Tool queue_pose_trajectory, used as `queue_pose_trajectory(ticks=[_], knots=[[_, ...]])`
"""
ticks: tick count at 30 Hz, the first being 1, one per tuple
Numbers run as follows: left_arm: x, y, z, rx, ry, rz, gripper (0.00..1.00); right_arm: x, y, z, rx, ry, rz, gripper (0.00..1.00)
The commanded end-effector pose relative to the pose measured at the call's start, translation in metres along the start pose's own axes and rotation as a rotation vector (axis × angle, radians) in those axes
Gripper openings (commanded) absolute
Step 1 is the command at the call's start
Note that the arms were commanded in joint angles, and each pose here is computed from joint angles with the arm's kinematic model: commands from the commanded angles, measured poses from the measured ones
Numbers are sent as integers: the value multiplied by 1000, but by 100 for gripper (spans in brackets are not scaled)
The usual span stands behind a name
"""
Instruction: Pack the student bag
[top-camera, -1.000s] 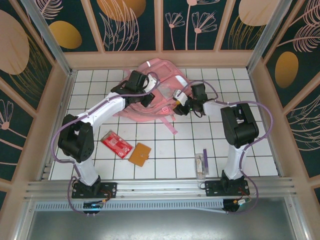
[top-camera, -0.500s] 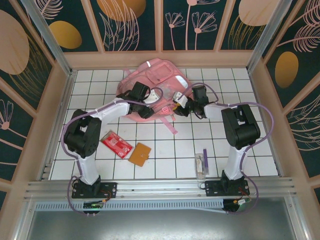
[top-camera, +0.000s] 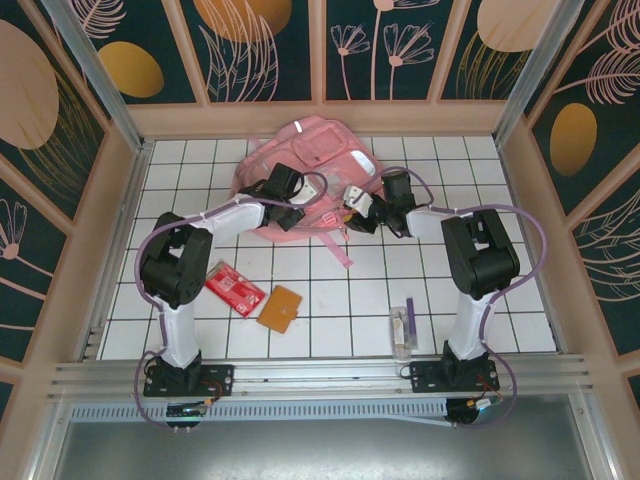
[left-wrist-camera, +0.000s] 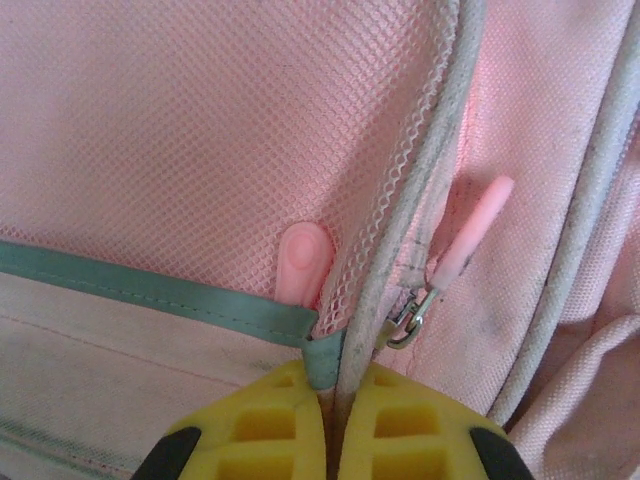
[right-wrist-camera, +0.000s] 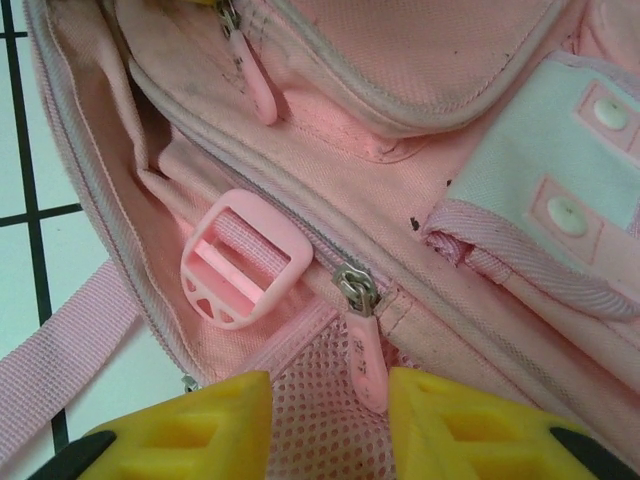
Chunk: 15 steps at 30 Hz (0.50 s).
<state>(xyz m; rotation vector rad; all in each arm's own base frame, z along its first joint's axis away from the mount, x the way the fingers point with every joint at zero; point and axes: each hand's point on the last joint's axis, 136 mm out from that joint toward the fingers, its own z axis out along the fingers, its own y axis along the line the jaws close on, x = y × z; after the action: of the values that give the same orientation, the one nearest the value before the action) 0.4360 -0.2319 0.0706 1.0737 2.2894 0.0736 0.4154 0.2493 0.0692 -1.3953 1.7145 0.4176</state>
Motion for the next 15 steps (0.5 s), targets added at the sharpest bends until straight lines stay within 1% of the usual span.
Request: queue_pose_trajectory(ticks=[1, 4, 7, 9, 11, 13, 15], knots=[[-40, 4, -37, 33, -156, -47, 0, -3, -13, 7, 51, 17, 8, 39], [-50, 4, -51, 47, -195, -59, 0, -6, -19, 16, 113, 21, -3, 41], [-63, -2, -63, 101, -249, -90, 0, -7, -15, 27, 120, 44, -18, 39], [-71, -4, -71, 127, -290, -112, 0, -6, -12, 32, 132, 59, -36, 33], [-75, -6, -77, 141, -321, -119, 0, -7, -13, 31, 146, 54, -36, 21], [-79, -6, -82, 147, -336, -125, 0, -10, -12, 25, 153, 29, -31, 12], [-82, -5, -86, 156, -341, -130, 0, -16, -10, 16, 141, -8, -19, 5]])
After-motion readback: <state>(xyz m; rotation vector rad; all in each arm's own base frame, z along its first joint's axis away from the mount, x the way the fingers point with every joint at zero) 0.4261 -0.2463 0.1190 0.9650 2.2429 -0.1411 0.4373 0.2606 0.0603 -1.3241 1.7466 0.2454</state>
